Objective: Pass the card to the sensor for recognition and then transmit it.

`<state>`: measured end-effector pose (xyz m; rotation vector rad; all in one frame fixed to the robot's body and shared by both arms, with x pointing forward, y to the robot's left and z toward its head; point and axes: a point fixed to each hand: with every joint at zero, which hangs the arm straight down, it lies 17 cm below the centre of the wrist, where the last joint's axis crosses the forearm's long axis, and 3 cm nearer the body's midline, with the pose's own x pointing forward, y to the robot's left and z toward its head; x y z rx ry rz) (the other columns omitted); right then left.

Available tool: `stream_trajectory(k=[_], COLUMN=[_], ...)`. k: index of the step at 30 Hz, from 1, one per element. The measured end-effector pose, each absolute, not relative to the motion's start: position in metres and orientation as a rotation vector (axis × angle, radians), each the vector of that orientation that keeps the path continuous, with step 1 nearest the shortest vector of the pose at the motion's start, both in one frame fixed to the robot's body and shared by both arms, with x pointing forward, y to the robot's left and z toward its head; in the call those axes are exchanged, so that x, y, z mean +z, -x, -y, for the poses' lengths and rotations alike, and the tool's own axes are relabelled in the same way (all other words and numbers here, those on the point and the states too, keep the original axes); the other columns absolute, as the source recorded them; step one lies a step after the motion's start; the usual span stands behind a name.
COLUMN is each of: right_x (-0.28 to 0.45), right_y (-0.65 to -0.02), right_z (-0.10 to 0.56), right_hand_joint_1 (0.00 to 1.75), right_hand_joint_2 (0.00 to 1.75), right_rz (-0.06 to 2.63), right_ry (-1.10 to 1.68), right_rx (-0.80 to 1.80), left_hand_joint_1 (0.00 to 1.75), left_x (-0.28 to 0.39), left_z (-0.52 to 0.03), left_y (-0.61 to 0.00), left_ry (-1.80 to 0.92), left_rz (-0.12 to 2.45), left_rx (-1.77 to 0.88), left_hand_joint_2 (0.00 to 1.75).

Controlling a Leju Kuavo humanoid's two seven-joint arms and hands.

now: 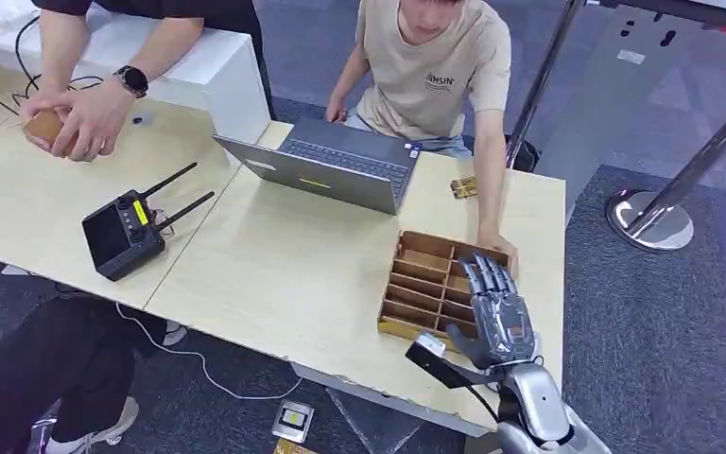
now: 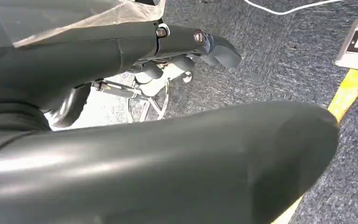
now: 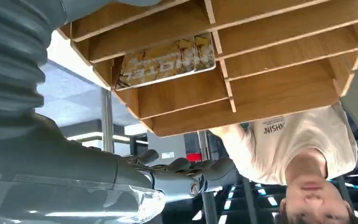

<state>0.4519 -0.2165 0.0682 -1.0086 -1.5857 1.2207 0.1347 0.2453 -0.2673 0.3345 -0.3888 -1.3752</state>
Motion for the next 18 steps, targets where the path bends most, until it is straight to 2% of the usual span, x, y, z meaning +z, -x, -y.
stream_trajectory(k=[7,8,9,10,11,18], right_x=[0.062,0.061,0.06,0.06,0.059,0.055], right_y=[-0.452,-0.452,-0.452,-0.452,-0.452,-0.452], right_z=[0.221,0.222,0.223,0.223,0.224,0.225], right_hand_joint_1=[0.0,0.23,1.45,1.64,1.75,1.75], right_hand_joint_2=[1.75,1.75,1.75,1.75,1.75,1.75], right_rz=[1.553,1.547,1.545,1.542,1.539,1.516], right_ry=[1.005,1.004,1.004,1.004,1.003,0.985], right_rx=[1.238,1.241,1.242,1.243,1.244,1.248], left_hand_joint_1=[0.0,0.0,0.0,0.0,0.0,0.0], left_x=[-0.268,-0.268,-0.268,-0.268,-0.268,-0.268], left_z=[-0.245,-0.245,-0.245,-0.245,-0.245,-0.245], left_y=[-0.134,-0.134,-0.134,-0.134,-0.134,-0.134], left_ry=[-0.331,-0.331,-0.331,-0.331,-0.331,-0.331], left_rz=[0.385,0.385,0.385,0.384,0.384,0.384], left_rx=[-1.379,-1.379,-1.379,-1.379,-1.378,-1.378], left_hand_joint_2=[0.0,0.0,0.0,0.0,0.0,0.0])
